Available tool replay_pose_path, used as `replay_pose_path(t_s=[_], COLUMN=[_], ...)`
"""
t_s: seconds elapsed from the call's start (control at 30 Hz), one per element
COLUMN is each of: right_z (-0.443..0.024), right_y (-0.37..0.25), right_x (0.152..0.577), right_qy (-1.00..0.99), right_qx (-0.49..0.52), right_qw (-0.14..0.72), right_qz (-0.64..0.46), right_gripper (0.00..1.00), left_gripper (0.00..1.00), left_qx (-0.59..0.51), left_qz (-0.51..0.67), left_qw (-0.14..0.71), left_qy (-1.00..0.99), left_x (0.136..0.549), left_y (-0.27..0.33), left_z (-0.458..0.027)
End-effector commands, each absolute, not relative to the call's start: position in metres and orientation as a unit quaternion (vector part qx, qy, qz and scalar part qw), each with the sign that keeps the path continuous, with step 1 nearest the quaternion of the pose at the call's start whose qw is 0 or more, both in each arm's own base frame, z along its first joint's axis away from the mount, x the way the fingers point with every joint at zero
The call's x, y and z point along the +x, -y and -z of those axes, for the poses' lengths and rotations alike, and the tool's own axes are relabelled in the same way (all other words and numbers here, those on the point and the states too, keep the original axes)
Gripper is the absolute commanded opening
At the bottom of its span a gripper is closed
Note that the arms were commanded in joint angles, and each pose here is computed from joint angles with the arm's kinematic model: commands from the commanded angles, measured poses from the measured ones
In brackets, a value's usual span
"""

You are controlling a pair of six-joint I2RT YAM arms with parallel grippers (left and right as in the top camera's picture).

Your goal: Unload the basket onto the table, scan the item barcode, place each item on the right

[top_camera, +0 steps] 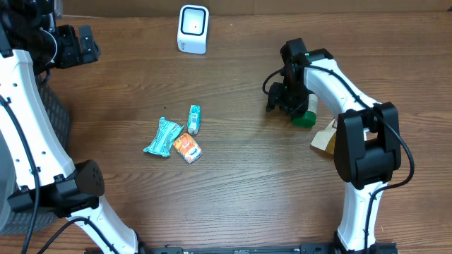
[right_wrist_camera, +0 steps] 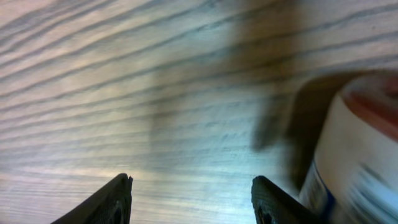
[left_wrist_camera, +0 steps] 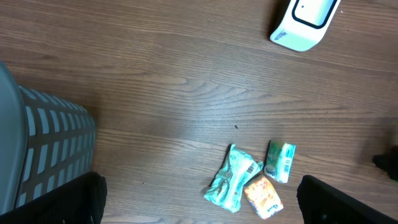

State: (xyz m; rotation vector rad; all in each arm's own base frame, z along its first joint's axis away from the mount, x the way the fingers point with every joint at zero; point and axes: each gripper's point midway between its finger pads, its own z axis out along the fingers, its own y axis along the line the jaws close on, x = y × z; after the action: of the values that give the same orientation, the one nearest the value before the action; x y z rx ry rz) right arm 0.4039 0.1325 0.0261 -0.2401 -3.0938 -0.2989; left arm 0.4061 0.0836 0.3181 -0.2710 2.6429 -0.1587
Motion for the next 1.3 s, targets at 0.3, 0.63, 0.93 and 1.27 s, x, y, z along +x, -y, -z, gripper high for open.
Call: replay_pose_path(t_s=[0.3, 0.63, 0.93, 1.27], right_z=[-0.083, -0.091, -0.048, -0.049], right_y=[-0.306, -0.365, -0.369, -0.377], right_x=[0.423, 0.421, 0.405, 0.387], right_qy=[0.957, 0.935, 0.948, 0.948], right_qx=[0.102, 0.171, 0.176, 0.159], right_qw=[-0.130, -0.218, -0.165, -0.119], right_qz=[0.240, 0.222, 0.209, 0.248], right_gripper=[0.60, 0.65, 0.59, 0.30], left_gripper=[1.00, 1.00, 1.00, 1.00], left_qx=[-0.090, -0.090, -0.090, -0.090], left_qz=[0.054, 0.054, 0.054, 0.054], left_qw=[0.251, 0.251, 0.251, 0.251], left_qy=[-0.962, -0.962, -0.962, -0.962], left_x=[0.404, 0.404, 0.404, 0.404], left_y=[-0.082, -0.082, -0.082, -0.082], left_z=[-0.327, -0.327, -0.327, -0.327])
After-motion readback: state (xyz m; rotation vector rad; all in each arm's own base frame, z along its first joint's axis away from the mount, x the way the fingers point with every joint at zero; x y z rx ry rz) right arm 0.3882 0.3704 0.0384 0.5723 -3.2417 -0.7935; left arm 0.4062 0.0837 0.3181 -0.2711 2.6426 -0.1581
